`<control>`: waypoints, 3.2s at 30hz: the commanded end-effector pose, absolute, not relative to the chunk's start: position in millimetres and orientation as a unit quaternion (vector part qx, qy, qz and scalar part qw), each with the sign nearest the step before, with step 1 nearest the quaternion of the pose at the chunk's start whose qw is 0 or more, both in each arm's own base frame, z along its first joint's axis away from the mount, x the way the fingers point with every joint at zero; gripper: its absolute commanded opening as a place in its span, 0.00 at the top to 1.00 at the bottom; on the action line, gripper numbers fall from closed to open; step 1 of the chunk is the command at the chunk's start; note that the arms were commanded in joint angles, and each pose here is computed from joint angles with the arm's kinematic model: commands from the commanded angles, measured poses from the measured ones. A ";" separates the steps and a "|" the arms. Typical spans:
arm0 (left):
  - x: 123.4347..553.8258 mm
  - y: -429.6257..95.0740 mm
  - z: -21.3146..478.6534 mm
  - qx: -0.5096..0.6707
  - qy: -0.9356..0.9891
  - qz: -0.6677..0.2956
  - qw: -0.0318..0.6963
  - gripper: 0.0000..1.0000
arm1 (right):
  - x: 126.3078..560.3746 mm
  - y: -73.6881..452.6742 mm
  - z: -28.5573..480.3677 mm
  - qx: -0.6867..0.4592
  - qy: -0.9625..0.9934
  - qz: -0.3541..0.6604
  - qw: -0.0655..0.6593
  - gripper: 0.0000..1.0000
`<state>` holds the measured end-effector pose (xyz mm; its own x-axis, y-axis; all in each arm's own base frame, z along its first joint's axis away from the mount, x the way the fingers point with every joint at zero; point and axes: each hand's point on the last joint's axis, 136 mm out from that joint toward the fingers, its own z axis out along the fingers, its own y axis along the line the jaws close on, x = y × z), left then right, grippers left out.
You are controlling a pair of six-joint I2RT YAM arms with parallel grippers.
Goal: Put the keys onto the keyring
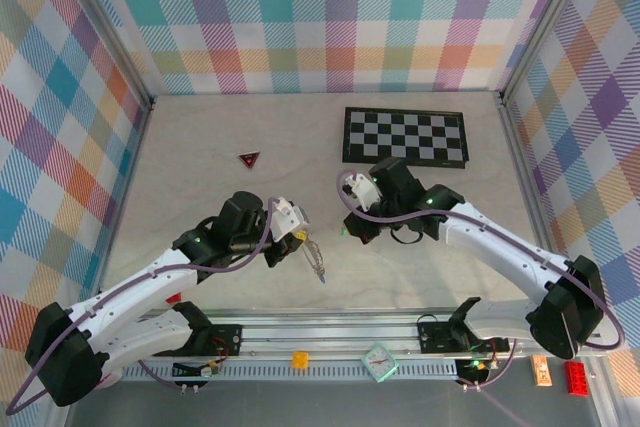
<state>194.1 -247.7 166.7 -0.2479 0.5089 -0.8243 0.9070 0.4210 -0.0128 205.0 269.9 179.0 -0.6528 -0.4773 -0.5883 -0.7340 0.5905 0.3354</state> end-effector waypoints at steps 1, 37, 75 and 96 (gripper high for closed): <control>192.3 -253.6 180.1 0.475 0.728 -0.273 0.413 1.00 | 189.4 280.6 193.6 -0.411 0.822 0.321 0.228 1.00; 185.7 -259.6 176.0 0.485 0.721 -0.294 0.398 1.00 | 168.5 344.3 192.6 -0.513 0.745 0.396 0.160 1.00; 179.6 -257.3 173.3 0.515 0.703 -0.275 0.406 1.00 | 200.9 338.5 164.2 -0.403 0.829 0.364 0.132 1.00; 173.0 -256.2 189.9 0.519 0.670 -0.285 0.447 1.00 | 193.3 338.7 160.5 -0.386 0.820 0.412 0.095 1.00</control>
